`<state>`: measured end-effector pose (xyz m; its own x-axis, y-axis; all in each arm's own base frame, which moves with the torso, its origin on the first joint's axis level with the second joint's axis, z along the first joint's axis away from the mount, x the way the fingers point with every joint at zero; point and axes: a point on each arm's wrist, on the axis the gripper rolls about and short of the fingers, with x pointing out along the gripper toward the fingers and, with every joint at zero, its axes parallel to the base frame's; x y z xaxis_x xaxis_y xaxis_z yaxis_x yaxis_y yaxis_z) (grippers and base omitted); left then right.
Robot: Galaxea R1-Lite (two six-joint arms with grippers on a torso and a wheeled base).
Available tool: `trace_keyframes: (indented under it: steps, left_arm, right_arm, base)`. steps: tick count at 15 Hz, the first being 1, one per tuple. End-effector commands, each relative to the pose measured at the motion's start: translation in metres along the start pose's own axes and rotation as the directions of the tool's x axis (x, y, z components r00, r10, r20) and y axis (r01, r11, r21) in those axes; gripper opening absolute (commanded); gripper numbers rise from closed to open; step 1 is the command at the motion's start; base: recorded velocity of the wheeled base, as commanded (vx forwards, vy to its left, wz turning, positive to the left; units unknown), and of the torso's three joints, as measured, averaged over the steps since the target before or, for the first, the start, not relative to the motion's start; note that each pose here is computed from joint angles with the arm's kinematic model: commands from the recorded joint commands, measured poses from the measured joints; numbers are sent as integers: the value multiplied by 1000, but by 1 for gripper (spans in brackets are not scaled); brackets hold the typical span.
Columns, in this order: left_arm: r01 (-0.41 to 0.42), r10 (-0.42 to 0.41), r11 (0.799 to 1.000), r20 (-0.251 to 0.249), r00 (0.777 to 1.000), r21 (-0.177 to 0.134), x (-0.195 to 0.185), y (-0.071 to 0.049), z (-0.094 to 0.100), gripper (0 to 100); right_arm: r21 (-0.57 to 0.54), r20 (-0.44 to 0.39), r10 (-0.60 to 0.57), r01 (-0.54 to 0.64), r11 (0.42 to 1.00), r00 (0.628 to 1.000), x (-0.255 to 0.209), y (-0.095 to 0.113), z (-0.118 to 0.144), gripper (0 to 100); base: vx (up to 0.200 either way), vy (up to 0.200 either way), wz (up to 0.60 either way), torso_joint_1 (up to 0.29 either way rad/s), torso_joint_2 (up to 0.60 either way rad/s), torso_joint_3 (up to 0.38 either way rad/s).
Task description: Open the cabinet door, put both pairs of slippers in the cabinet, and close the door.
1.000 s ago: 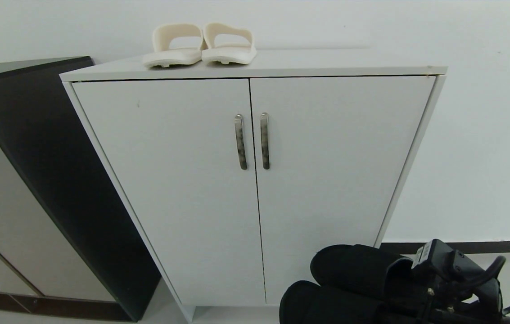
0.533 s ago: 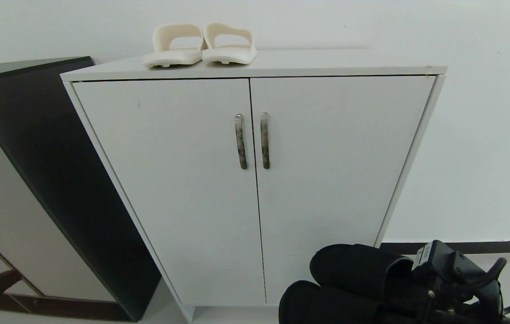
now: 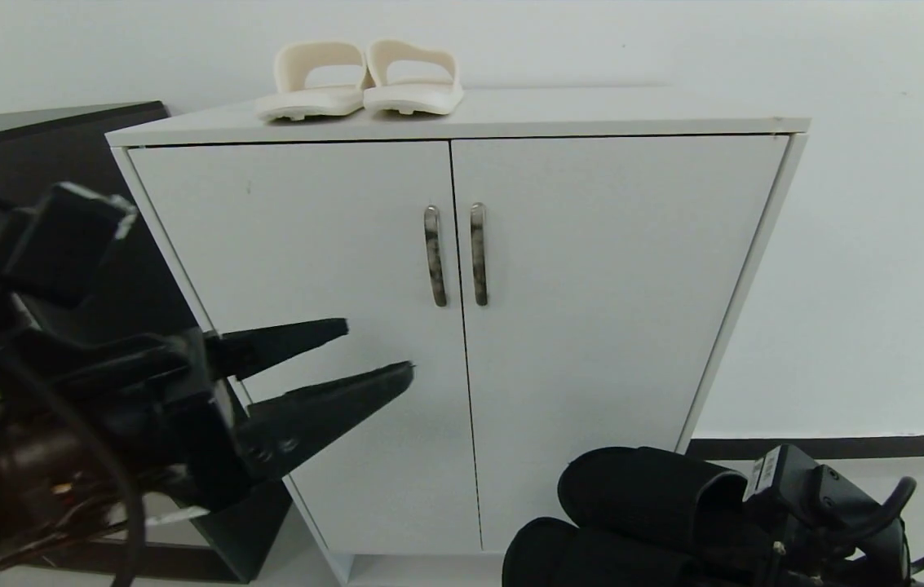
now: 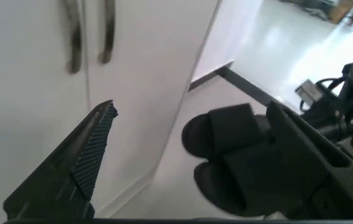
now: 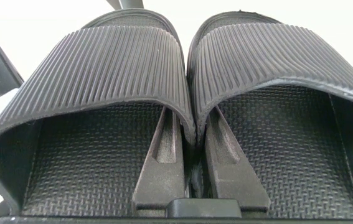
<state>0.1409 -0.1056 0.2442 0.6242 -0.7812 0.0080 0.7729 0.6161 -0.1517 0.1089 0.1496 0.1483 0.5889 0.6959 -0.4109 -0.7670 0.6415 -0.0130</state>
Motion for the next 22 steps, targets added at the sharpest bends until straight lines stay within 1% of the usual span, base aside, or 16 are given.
trace_keyframes:
  steps: [1,3,5,6,7,8,9,10,11,13,14,16,17,19,20,22]
  left_arm:
    - [85,-85,996,-46,995,-11,47,6,4,100]
    - [151,-151,989,-38,988,-7,66,8,16,100]
    - [228,-229,973,-58,972,-17,70,7,23,100]
    - [262,-264,965,-85,961,-34,70,9,22,100]
    - [292,-296,955,-110,949,-54,71,14,23,100]
    - [314,-320,947,-114,940,-71,73,19,26,100]
    - [312,-321,945,-106,941,-95,75,24,30,100]
    - [298,-308,949,-99,946,-98,77,29,32,100]
    - [278,-287,956,-99,953,-99,81,36,33,100]
    - [252,-262,962,-98,960,-102,86,44,33,100]
    - [218,-228,971,-98,969,-102,91,47,32,100]
    - [176,-183,980,-81,980,-88,101,52,29,100]
    - [159,-165,984,-68,984,-80,102,53,29,100]
    - [117,-124,989,-75,989,-92,108,57,23,100]
    - [110,-116,990,-69,991,-91,108,57,23,100]
    - [107,-114,989,-63,992,-107,109,57,24,100]
  right_arm:
    - [-4,-3,3,-3,1000,1000,0,1,-1,0]
    - [-17,-3,7,-7,1000,1000,0,1,-1,0]
    - [-17,-5,5,-6,1000,1000,0,1,-2,0]
    - [-16,0,3,-3,1000,1000,-1,1,-1,0]
    - [-17,6,1,-1,1000,1000,-2,1,0,0]
    - [-17,8,3,-3,1000,1000,-3,1,-1,0]
    - [-17,4,4,-4,1000,1000,-4,1,-2,0]
    - [-18,3,7,-7,1000,1000,-4,1,-2,0]
    - [-18,3,7,-7,1000,1000,-4,1,-2,0]
    - [-18,0,6,-6,1000,1000,-3,1,-3,0]
    - [-16,0,6,-6,1000,1000,-3,1,-3,0]
    - [-16,-3,6,-6,1000,1000,-2,1,-3,0]
    - [-17,-8,7,-7,1000,1000,-2,1,-4,0]
    - [-17,-9,7,-7,1000,1000,-2,1,-4,0]
    - [-17,-9,7,-7,1000,1000,-2,1,-4,0]
    - [-17,-14,7,-7,1000,1000,-2,1,-5,0]
  base:
    - [0,0,0,0,0,0]
    - [0,0,0,0,0,0]
    - [0,0,0,0,0,0]
    - [0,0,0,0,0,0]
    - [0,0,0,0,0,0]
    - [0,0,0,0,0,0]
    - [0,0,0,0,0,0]
    - [0,0,0,0,0,0]
    - [0,0,0,0,0,0]
    - [0,0,0,0,0,0]
    - [0,0,0,0,0,0]
    - [0,0,0,0,0,0]
    - [0,0,0,0,0,0]
    - [0,0,0,0,0,0]
    - [0,0,0,0,0,0]
    - [0,0,0,0,0,0]
